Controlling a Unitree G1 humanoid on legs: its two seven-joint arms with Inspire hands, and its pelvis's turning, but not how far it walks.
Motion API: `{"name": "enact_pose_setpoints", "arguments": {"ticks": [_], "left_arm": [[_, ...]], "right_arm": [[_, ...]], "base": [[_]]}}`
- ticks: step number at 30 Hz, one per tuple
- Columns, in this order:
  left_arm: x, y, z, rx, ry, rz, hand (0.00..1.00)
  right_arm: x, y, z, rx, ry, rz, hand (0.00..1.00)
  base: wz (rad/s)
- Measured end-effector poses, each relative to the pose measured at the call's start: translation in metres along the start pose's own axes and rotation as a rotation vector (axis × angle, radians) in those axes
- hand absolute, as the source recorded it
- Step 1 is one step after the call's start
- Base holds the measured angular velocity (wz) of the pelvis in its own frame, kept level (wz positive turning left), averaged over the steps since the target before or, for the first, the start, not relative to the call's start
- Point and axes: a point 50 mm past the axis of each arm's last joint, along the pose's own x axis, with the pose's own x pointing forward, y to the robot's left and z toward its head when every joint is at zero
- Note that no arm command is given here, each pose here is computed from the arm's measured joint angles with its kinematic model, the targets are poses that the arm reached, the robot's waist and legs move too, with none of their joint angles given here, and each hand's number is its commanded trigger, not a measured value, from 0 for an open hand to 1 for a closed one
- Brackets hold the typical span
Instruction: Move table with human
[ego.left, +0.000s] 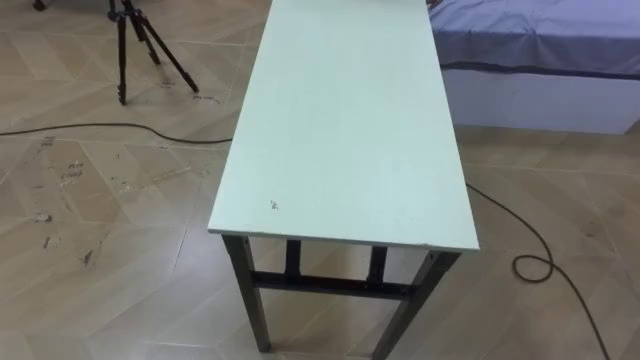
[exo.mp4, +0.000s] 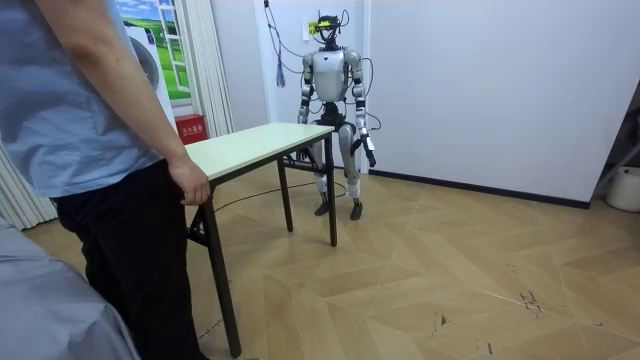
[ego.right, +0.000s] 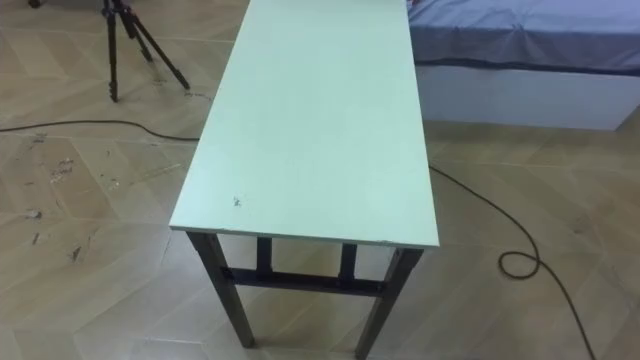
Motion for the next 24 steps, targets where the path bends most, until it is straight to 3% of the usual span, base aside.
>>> {"name": "enact_pose_setpoints", "arguments": {"ticks": [8, 14, 24], "left_arm": [[0.000, 0.000, 0.000, 0.020, -0.006, 0.018, 0.00], [-0.001, -0.001, -0.001, -0.043, 0.015, 0.013, 0.00], [-0.002, -0.010, -0.008, -0.472, 0.114, -0.182, 0.00]], "right_arm": [[0.000, 0.000, 0.000, 0.001, 0.000, 0.009, 0.00], [0.000, 0.001, 0.001, 0.016, -0.007, 0.013, 0.00], [-0.001, -0.001, 0.007, 0.121, -0.051, 0.085, 0.00]], "base": [[-0.01], [0.02], [-0.01]]}}
